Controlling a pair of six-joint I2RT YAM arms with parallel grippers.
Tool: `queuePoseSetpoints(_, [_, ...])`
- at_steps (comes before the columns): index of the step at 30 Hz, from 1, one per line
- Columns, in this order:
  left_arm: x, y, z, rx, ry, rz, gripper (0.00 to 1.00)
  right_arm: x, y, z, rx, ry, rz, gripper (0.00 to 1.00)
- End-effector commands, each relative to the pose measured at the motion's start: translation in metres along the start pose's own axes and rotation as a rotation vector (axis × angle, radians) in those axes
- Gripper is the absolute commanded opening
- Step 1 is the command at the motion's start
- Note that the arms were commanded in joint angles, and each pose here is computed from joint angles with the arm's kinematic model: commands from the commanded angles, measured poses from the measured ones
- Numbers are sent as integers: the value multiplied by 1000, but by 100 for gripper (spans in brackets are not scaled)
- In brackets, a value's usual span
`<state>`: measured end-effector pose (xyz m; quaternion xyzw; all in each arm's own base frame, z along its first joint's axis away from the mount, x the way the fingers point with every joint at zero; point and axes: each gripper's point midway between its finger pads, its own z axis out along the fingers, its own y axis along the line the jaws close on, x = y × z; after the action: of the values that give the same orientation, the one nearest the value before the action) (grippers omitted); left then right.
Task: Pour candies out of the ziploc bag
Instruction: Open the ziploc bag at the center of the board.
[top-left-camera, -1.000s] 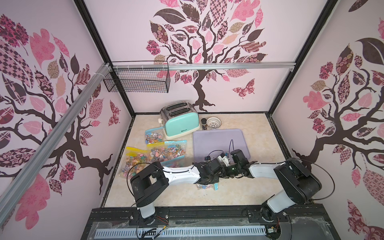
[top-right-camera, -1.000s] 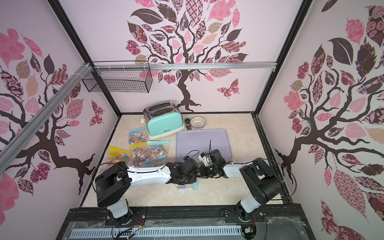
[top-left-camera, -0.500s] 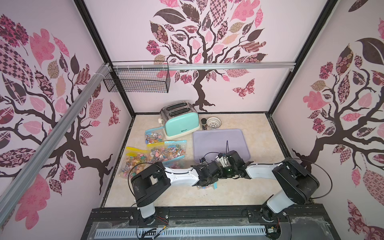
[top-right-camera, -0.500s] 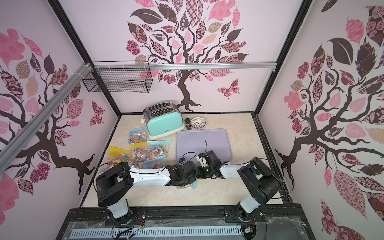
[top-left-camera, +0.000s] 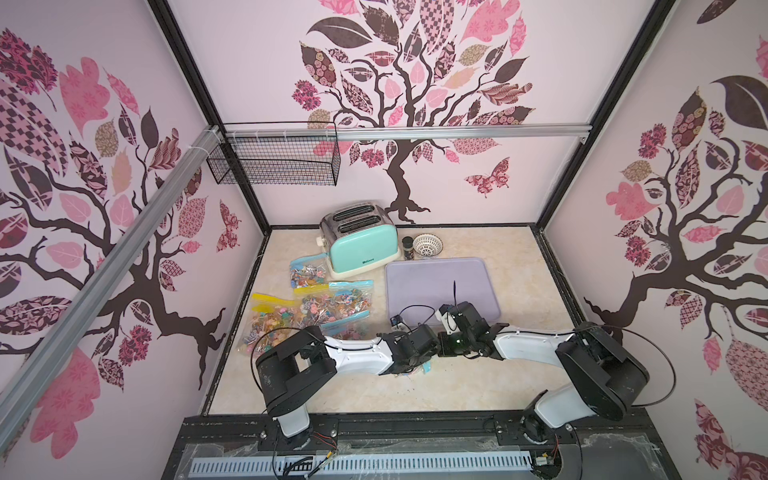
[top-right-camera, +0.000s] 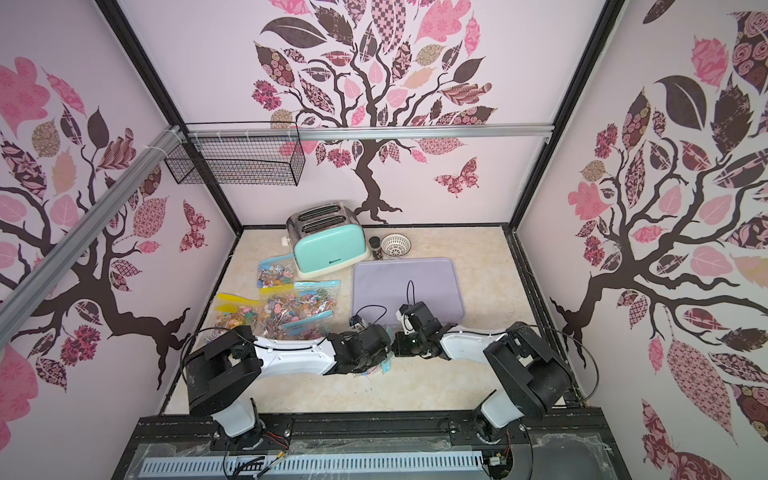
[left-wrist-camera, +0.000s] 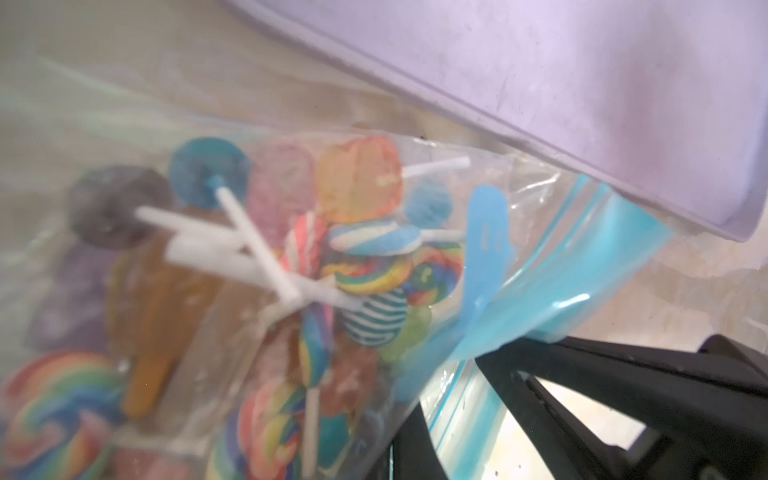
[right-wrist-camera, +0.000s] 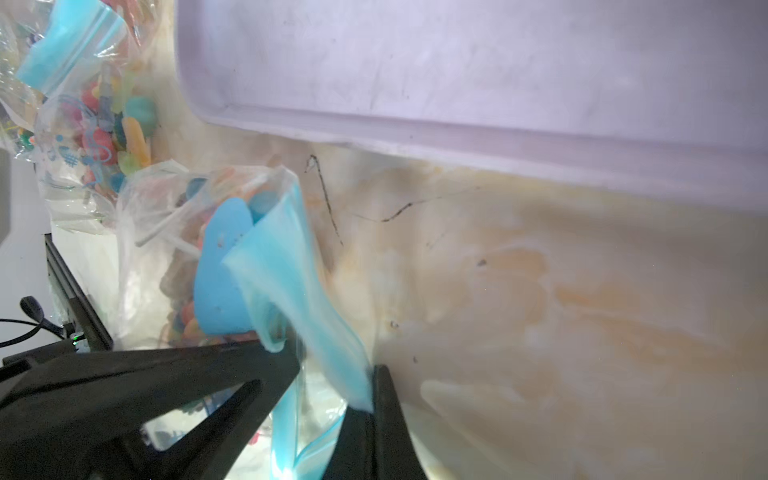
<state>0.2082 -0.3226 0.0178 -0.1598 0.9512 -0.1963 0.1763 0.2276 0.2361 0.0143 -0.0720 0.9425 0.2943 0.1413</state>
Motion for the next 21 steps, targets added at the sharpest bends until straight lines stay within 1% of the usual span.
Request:
queuePoseSetpoints(1, [0,40,4,-123,-9,33,0,53,-70,-5,289,139,80,0])
queuePoseSetpoints(3, [-2,19,-1,-55,-8,66,0,50,-63,-3,247,135,74,0])
queuePoseSetpoints(5, [-6,-9,-15,25,-19,127,0,45,-56,-2,220,130,68,0])
queuePoseSetpoints(8, [-15,-46,-49,115,-75,230,0,36,-48,-4,205,111,63,0])
queuePoseSetpoints(10, [-20,-59,-71,142,-113,278,0,31,-44,-7,198,97,65,0])
queuePoseSetpoints(14, [-26,-65,-99,190,-143,315,0,24,-39,-12,198,72,73,0])
queuePoseSetpoints(18, [-26,-58,-106,191,-145,332,0,18,-36,-15,194,57,85,0])
queuePoseSetpoints(21, [-23,-51,-102,177,-133,339,0,11,-30,-23,191,36,88,17])
